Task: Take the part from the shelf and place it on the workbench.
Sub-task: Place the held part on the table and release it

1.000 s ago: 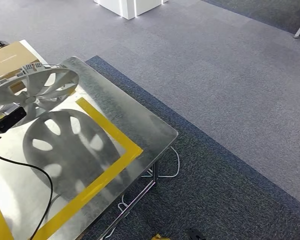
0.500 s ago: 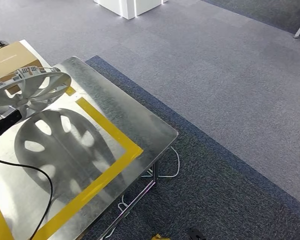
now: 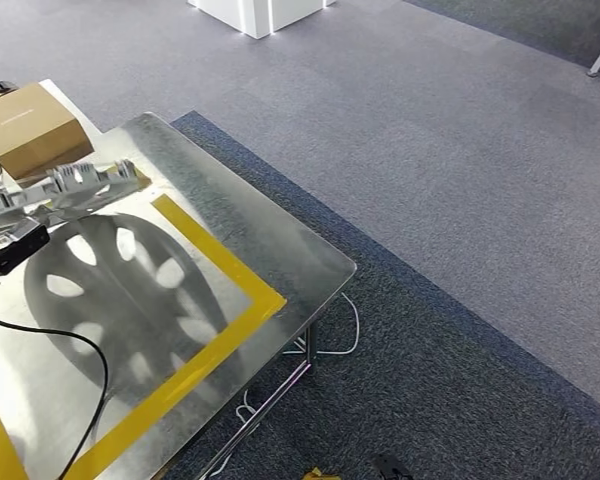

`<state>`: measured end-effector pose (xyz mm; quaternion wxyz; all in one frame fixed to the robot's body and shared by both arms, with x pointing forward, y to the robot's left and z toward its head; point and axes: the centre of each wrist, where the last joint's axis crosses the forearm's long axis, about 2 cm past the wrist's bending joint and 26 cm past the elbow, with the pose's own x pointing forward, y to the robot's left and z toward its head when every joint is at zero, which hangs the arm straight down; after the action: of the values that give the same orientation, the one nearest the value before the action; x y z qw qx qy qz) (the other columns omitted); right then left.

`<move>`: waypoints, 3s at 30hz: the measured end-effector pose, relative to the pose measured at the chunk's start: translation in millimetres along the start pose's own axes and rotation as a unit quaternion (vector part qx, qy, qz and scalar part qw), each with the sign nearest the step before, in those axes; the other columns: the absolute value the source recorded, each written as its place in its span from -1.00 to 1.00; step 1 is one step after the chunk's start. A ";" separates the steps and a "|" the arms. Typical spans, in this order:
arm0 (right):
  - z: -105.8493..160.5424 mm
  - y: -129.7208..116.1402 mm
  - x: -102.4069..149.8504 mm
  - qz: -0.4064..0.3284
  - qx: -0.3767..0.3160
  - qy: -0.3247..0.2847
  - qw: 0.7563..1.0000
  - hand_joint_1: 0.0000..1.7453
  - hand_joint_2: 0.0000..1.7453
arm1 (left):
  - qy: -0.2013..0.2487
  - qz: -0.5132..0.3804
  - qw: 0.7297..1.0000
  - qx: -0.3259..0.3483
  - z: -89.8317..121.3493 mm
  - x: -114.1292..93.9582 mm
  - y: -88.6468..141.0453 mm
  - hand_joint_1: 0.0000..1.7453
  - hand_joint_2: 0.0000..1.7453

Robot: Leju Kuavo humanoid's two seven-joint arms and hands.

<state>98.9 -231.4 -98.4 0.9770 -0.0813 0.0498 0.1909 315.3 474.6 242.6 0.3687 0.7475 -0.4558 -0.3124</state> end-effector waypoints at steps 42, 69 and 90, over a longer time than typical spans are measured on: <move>0.4 -0.7 1.2 0.002 -0.001 -0.002 1.000 -1.00 -1.00 | -0.049 0.039 0.998 -0.010 7.7 11.4 -6.1 -1.00 -1.00; 2.1 -1.4 5.4 0.013 -0.027 -0.010 0.999 -1.00 -1.00 | -0.057 0.025 0.998 -0.017 -4.2 0.6 -2.9 -1.00 -1.00; 5.6 -1.6 13.6 0.016 -0.033 -0.020 0.999 -1.00 -1.00 | -0.063 0.016 0.998 -0.023 -9.9 -2.9 -3.1 -1.00 -1.00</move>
<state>112.4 -226.9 -94.4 0.9713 -0.1085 0.0254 0.2100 323.5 480.8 245.8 0.3611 0.7105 -0.4828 -0.3629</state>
